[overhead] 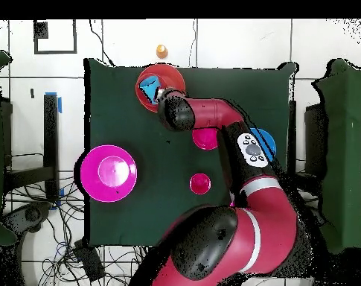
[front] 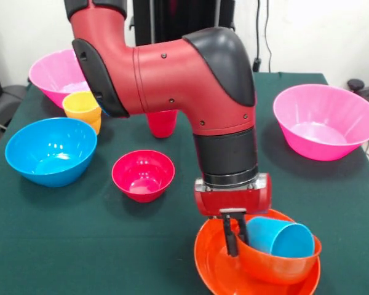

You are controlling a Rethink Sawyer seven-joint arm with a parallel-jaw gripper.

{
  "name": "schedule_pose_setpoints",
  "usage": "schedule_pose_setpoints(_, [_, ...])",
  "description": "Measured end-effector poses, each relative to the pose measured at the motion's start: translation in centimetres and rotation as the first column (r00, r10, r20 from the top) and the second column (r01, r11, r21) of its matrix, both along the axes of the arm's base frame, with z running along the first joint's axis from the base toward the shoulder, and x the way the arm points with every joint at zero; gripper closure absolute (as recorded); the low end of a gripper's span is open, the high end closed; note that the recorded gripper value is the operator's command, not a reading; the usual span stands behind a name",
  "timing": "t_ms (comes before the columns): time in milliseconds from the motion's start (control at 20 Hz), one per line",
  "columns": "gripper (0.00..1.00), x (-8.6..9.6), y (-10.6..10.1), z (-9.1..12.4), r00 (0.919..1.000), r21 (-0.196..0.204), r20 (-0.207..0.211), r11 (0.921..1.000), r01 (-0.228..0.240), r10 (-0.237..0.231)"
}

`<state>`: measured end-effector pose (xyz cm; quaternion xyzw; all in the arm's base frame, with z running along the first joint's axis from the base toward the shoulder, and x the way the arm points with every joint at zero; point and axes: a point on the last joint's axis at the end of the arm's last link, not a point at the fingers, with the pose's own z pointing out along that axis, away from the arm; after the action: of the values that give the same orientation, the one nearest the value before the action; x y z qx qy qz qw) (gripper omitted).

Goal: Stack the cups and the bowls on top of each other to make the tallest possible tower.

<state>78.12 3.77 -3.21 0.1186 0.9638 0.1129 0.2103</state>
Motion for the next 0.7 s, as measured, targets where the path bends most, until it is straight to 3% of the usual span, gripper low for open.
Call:
schedule_pose_setpoints(250, [1.00,0.6,1.2,1.0,0.9998,0.043,0.021,0.9990,-0.009,0.008])
schedule_pose_setpoints(350, [1.00,0.7,1.4,2.0,0.9998,0.127,0.014,0.9919,0.008,-0.010])
schedule_pose_setpoints(500, [1.00,0.2,1.0,2.5,0.9995,0.186,-0.029,0.9824,0.017,-0.011])
schedule_pose_setpoints(700, [1.00,-1.5,0.0,2.5,0.9904,0.210,-0.135,0.9777,-0.003,0.032])
